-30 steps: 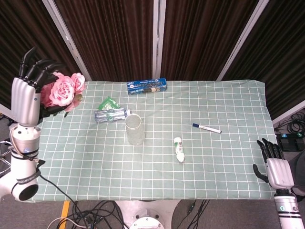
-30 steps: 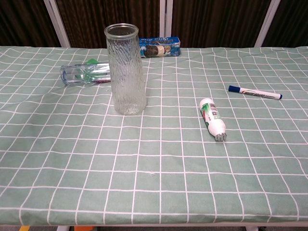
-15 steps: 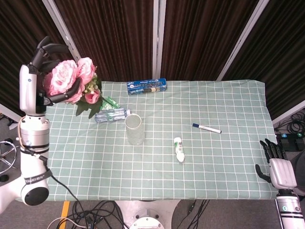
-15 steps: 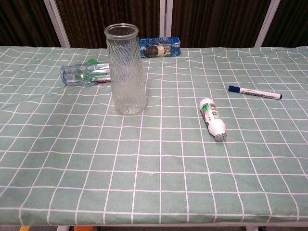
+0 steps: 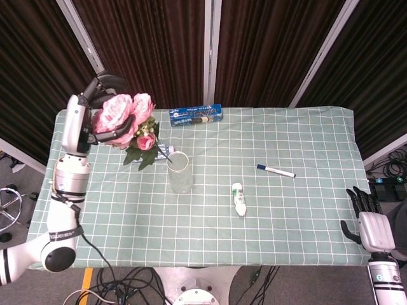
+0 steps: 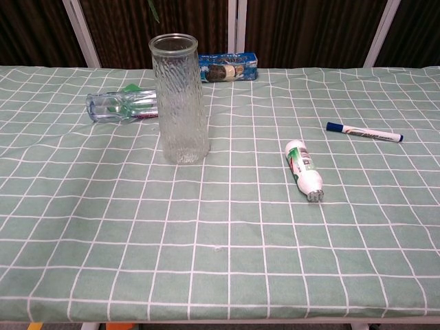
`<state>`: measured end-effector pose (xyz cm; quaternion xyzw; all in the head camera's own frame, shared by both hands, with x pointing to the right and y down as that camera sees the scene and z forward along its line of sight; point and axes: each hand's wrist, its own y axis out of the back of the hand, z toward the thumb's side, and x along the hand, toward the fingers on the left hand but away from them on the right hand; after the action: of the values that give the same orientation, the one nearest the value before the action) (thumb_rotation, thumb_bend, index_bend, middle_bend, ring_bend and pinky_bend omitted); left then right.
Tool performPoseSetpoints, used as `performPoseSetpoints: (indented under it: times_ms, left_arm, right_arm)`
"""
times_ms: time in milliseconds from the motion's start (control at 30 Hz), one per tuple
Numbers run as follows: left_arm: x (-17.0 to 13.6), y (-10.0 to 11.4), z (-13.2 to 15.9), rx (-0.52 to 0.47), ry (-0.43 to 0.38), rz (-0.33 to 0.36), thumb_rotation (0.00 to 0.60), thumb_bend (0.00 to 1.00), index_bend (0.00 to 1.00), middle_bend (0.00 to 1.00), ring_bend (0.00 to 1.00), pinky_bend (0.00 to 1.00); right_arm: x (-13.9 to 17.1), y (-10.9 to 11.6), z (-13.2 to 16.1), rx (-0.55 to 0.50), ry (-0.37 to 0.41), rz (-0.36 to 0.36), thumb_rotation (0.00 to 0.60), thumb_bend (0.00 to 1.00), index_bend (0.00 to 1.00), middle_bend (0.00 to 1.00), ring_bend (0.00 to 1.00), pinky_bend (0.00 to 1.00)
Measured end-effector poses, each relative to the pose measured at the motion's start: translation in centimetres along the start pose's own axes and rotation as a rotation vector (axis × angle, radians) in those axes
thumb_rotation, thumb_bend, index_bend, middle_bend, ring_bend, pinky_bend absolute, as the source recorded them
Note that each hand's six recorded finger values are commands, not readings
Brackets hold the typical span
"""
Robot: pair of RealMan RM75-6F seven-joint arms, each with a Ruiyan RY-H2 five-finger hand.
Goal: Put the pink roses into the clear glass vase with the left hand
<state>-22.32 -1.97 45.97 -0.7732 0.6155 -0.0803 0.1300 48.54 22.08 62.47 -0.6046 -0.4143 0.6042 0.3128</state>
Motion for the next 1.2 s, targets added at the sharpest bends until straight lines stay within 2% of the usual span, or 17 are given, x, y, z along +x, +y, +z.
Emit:
performPoseSetpoints:
  times_ms: [333, 533, 767, 900, 1067, 1200]
  left_arm:
    - [0.5, -1.4, -2.1, -0.002, 0.015, -0.009, 0.6, 0.33, 0.32, 0.76, 0.31, 0.08]
    - [-0.5, -2.6, -4.4, 0.047, 0.004, 0.0, 0.6, 0.33, 0.32, 0.77, 0.32, 0.08]
    - [-2.0, -4.6, -6.8, 0.077, 0.018, -0.041, 0.6, 0.33, 0.32, 0.76, 0.33, 0.08]
    - [-2.6, -5.4, -7.8, 0.093, 0.021, -0.056, 0.6, 0.33, 0.32, 0.73, 0.37, 0.08]
    - [-3.0, -5.8, -8.5, 0.088, 0.026, -0.064, 0.6, 0.33, 0.32, 0.72, 0.37, 0.08]
    - [-3.1, -6.2, -8.6, 0.076, 0.019, -0.077, 0.6, 0.31, 0.29, 0.62, 0.32, 0.06]
  right_arm:
    - [0.0, -0.2, -0.9, 0.0, -0.021, 0.01, 0.6, 0.33, 0.0, 0.0, 0.0, 0.0]
    - [-0.2, -0.6, -1.4, -0.004, -0.04, 0.025, 0.6, 0.33, 0.0, 0.0, 0.0, 0.0]
    - [-0.4, -0.9, -1.8, -0.016, -0.05, 0.034, 0.6, 0.33, 0.0, 0.0, 0.0, 0.0]
    - [-0.5, -1.1, -1.7, -0.019, -0.045, 0.039, 0.6, 0.33, 0.0, 0.0, 0.0, 0.0]
    - [-0.6, -1.1, -1.9, -0.025, -0.046, 0.034, 0.6, 0.33, 0.0, 0.0, 0.0, 0.0]
    - [-0.6, -1.1, -2.0, -0.026, -0.052, 0.034, 0.6, 0.33, 0.0, 0.0, 0.0, 0.0]
